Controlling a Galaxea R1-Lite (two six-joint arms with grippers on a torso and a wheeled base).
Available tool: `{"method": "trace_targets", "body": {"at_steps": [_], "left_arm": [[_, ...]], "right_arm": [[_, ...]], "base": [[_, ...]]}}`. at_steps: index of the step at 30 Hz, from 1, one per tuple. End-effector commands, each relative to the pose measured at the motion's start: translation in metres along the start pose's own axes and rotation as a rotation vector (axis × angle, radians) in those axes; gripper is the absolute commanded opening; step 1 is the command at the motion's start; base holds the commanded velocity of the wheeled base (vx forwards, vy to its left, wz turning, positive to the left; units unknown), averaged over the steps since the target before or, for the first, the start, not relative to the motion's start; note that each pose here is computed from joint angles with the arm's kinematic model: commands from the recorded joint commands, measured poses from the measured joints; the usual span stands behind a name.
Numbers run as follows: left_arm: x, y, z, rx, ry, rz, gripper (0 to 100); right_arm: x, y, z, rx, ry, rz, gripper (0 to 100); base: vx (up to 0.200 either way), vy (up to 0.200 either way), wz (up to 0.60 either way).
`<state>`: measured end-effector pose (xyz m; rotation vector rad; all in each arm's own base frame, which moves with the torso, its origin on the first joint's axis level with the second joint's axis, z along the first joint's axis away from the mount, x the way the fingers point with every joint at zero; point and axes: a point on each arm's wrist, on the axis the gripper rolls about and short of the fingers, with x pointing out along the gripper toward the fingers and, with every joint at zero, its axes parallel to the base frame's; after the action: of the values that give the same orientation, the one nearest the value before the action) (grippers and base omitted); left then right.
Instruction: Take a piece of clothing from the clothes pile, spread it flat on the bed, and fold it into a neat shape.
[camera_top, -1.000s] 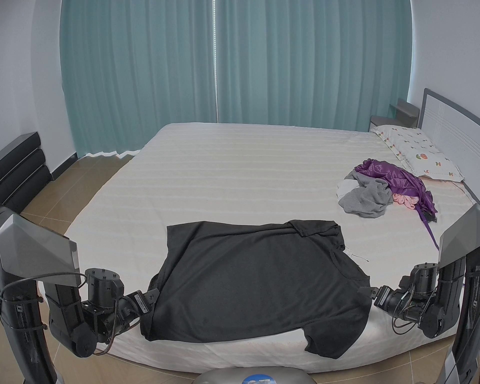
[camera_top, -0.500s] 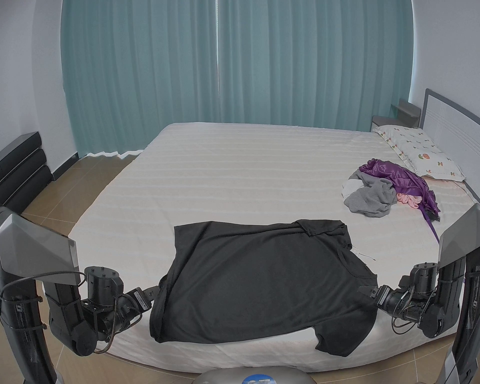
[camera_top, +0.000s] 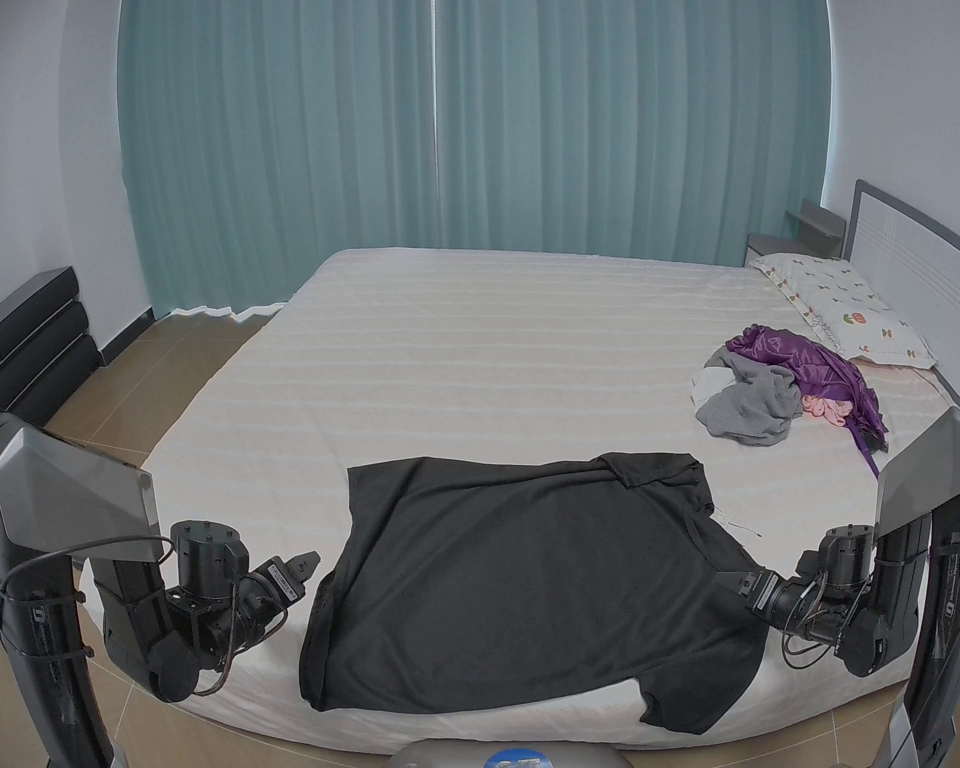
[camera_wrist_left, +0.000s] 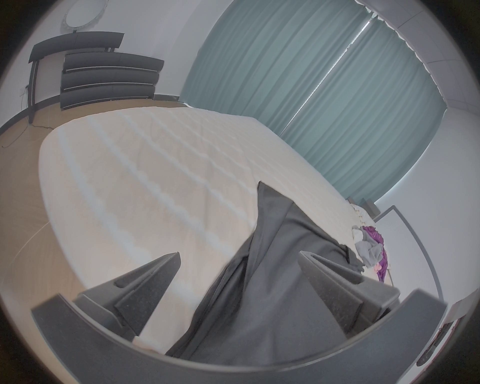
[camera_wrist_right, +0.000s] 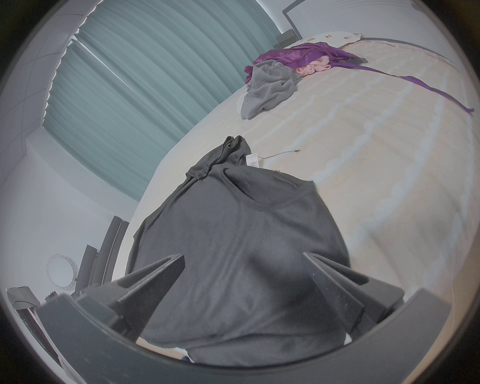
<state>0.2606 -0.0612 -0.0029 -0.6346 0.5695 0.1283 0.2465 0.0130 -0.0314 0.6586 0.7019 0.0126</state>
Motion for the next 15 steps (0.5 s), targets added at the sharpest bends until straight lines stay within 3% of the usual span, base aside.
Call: {"method": "trace_targets", "body": {"at_steps": [1, 9, 15], "left_arm": [[0.008, -0.006, 0.008, -0.012, -0.02, -0.042, 100], [0.041, -0.016, 0.038, -0.047, -0.024, -0.166, 100], [0.093, -0.033, 0.066, -0.057, -0.017, -0.149, 100]], "right_arm": [[0.001, 0.003, -0.001, -0.007, -0.002, 0.013, 100], [0.005, 0.008, -0.001, 0.079, -0.002, 0.037, 100], [0.007, 0.01, 0.002, 0.082, -0.014, 0.048, 100]], "base": [[0.0, 0.0, 0.0], [0.0, 0.0, 0.0], [0.0, 0.0, 0.0]]}}
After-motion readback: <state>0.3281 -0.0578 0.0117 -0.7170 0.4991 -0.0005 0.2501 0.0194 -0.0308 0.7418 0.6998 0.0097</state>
